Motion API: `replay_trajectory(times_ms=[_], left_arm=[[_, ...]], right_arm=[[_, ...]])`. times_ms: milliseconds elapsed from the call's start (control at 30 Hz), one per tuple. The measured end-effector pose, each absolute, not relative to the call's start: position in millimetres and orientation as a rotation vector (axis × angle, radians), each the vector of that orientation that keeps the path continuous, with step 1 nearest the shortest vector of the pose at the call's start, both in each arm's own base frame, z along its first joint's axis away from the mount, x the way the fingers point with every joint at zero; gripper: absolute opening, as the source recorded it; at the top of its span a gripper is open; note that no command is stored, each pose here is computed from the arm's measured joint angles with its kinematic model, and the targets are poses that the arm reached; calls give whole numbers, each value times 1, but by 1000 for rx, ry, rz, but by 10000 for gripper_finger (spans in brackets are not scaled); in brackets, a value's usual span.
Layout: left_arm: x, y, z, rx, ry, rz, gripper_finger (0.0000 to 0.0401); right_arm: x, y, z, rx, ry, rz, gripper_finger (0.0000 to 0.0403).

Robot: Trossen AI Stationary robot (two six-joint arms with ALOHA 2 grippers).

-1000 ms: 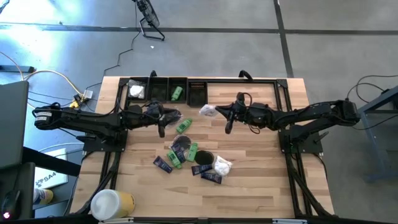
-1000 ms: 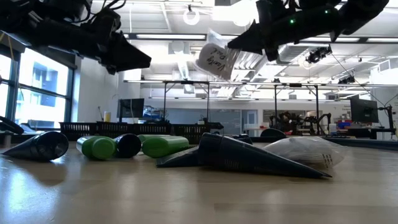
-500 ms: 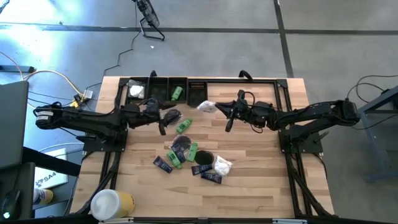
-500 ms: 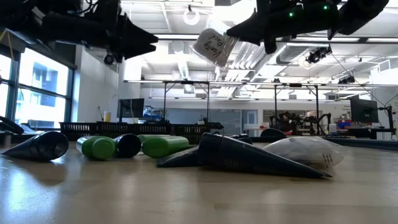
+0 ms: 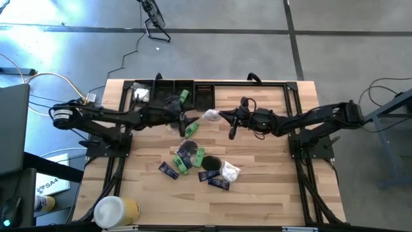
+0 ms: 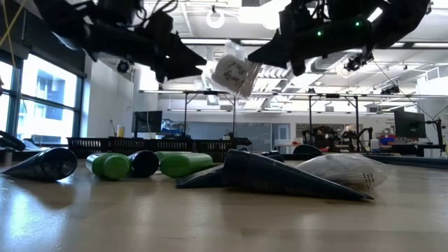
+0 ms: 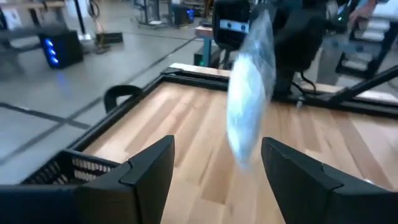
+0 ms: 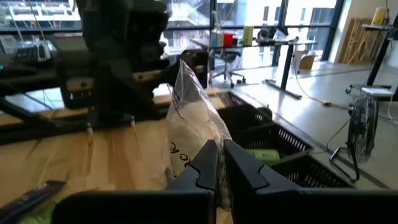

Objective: Pick & Place Travel size toiletries
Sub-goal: Put the cotton pack into the left black bin

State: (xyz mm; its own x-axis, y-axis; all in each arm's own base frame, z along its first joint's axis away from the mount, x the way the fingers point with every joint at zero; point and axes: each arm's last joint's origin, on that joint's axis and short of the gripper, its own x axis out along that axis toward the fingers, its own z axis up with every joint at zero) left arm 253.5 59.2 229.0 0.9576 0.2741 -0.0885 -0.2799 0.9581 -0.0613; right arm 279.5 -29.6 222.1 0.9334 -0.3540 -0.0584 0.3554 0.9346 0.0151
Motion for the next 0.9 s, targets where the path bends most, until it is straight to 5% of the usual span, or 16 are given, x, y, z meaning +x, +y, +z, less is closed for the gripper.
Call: replay_trajectory(times_ms=[900], left_arm=[[307,77,218,-113,149,148,235]], right_arm=[[283,-30,217,22,66,-367,5]])
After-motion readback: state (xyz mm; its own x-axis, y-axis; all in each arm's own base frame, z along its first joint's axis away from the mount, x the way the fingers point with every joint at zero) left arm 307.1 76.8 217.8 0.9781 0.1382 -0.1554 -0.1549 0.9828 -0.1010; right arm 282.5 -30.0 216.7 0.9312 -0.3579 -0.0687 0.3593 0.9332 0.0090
